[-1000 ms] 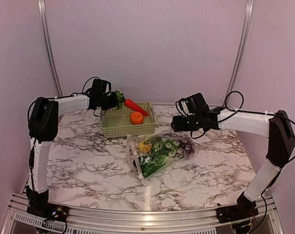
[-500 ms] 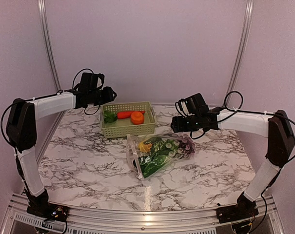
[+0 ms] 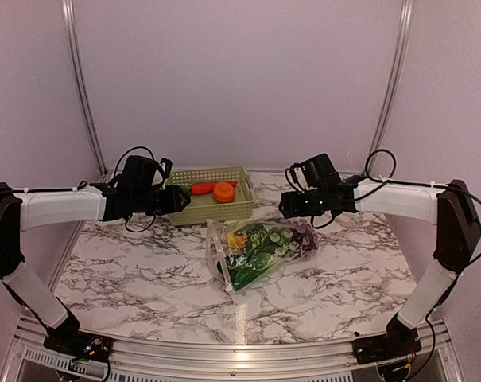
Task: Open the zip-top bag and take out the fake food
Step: Pick up the fake vegetable from the zipper food storage bag.
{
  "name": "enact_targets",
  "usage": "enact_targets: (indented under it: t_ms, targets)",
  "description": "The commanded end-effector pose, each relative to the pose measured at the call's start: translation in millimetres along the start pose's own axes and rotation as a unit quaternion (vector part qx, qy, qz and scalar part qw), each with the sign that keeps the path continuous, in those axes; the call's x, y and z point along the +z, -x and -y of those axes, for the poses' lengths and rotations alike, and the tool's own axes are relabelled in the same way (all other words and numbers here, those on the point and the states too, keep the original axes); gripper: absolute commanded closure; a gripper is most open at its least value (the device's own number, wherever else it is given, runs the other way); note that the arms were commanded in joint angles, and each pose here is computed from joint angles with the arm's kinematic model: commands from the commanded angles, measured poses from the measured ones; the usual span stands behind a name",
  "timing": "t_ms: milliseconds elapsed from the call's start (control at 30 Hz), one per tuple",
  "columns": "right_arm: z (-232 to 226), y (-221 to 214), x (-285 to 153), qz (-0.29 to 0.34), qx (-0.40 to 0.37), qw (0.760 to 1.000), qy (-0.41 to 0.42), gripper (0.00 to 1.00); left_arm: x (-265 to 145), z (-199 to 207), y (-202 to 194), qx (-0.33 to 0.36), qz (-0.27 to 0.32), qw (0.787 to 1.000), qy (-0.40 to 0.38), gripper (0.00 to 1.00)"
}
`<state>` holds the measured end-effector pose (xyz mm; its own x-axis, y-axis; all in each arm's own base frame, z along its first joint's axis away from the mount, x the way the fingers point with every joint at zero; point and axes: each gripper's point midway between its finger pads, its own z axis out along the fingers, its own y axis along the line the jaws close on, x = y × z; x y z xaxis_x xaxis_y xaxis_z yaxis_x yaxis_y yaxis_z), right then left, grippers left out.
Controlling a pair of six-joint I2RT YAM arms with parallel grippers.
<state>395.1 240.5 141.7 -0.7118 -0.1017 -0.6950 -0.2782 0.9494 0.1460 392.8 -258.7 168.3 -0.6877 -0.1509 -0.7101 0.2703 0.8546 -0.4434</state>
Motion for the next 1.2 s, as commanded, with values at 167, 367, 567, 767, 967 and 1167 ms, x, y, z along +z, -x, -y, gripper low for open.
enact_targets:
  t_ms: [167,367,567,767,967,1167]
  targets:
    - [-35.1,-7.2,-8.2,-0.012,-0.050,0.999,0.012,0.31,-6.4,37.6,-60.2,-0.028,-0.023,0.998,-0.056,0.62]
    - [-36.9,-19.7,-15.4,-0.024,-0.054,0.998,0.011,0.32,2.2,59.8,-100.0,-0.025,-0.068,0.993,-0.095,0.63]
    - [-31.0,-33.0,-19.7,-0.034,-0.049,0.998,0.006,0.32,10.9,79.3,-133.5,0.002,-0.114,0.986,-0.125,0.60]
    - [-25.4,-39.7,-23.9,-0.038,-0.044,0.998,-0.002,0.32,14.4,92.3,-150.4,0.016,-0.140,0.978,-0.156,0.53]
    - [-22.2,-45.3,-25.6,-0.044,-0.042,0.998,-0.006,0.32,10.3,104.5,-164.3,0.029,-0.160,0.968,-0.192,0.45]
    - [-19.2,-53.2,-25.4,-0.052,-0.039,0.998,-0.008,0.31,11.1,115.4,-168.6,0.032,-0.169,0.961,-0.218,0.40]
